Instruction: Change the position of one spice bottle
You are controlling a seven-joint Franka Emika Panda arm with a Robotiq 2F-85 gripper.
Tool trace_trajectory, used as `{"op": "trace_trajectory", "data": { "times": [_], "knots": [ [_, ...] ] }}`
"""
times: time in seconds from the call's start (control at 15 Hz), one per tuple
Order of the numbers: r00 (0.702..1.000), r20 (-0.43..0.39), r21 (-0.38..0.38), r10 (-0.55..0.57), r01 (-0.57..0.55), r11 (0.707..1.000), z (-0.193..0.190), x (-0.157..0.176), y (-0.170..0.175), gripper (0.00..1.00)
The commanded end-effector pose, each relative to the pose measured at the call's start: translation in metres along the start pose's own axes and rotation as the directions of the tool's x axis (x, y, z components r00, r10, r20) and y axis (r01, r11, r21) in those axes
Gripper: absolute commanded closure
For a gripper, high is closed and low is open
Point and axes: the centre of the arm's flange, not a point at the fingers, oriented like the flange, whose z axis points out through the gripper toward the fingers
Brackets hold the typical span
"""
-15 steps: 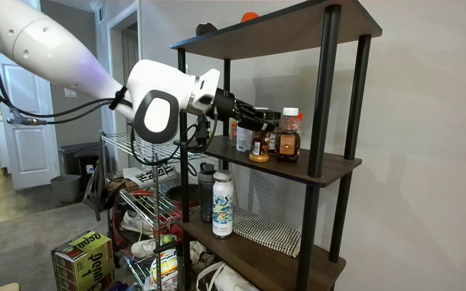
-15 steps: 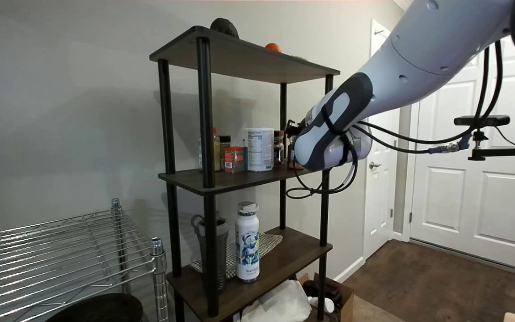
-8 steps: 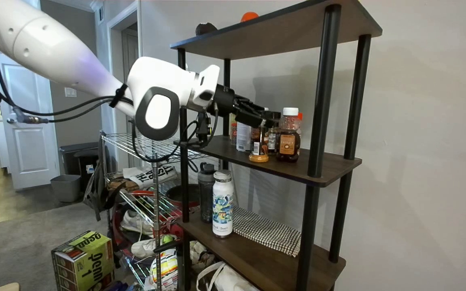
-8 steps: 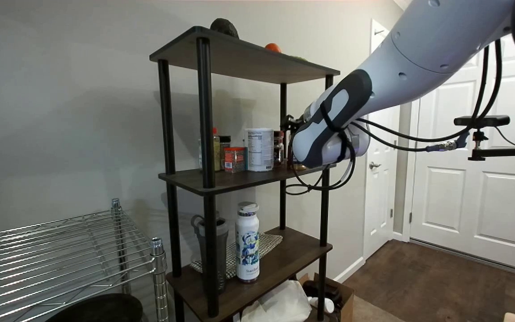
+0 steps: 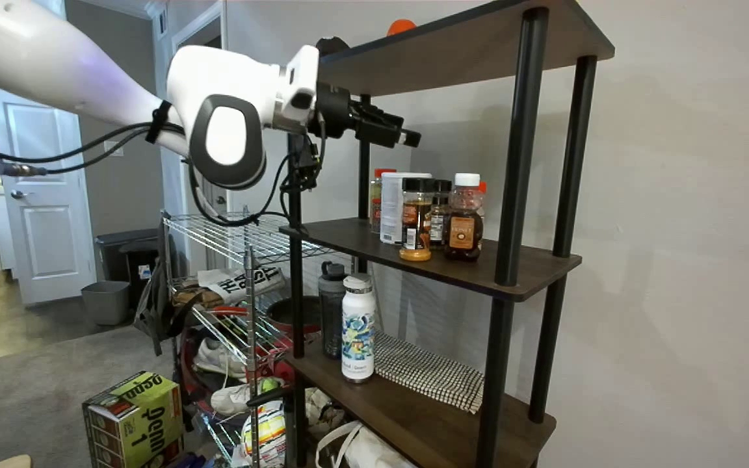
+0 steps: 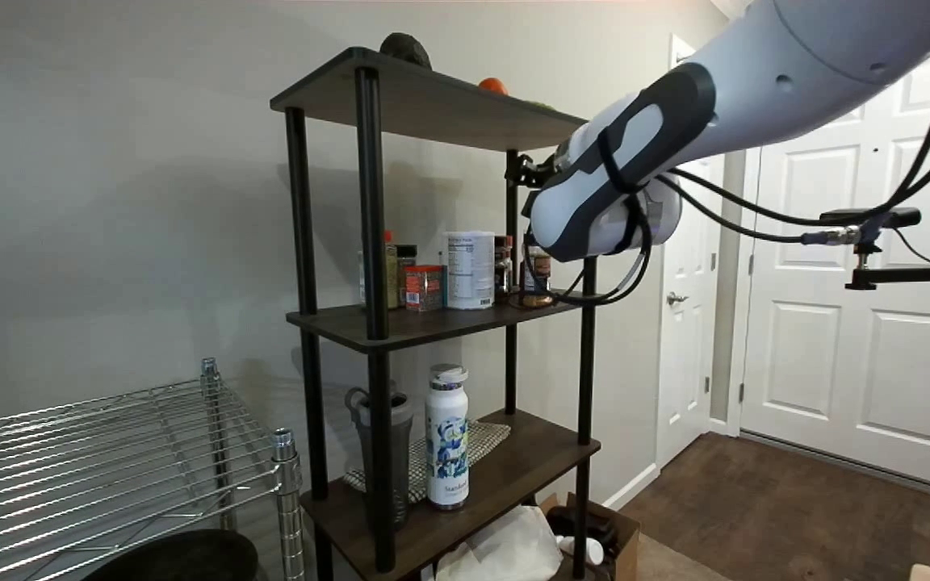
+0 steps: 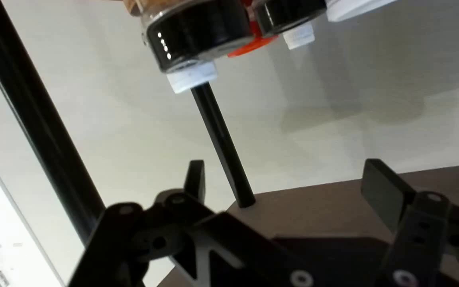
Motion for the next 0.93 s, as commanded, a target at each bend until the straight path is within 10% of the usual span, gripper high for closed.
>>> {"op": "trace_trajectory", "data": {
  "times": [0.0, 0.87],
  "knots": [
    [1.000, 0.016, 0.038, -0.016, 0.015, 0.999, -0.041, -0.022, 0.065, 0.00],
    [0.956, 0.281, 0.090, 0.085, -0.114, 0.989, -0.077, -0.084, 0.130, 0.00]
  ]
}}
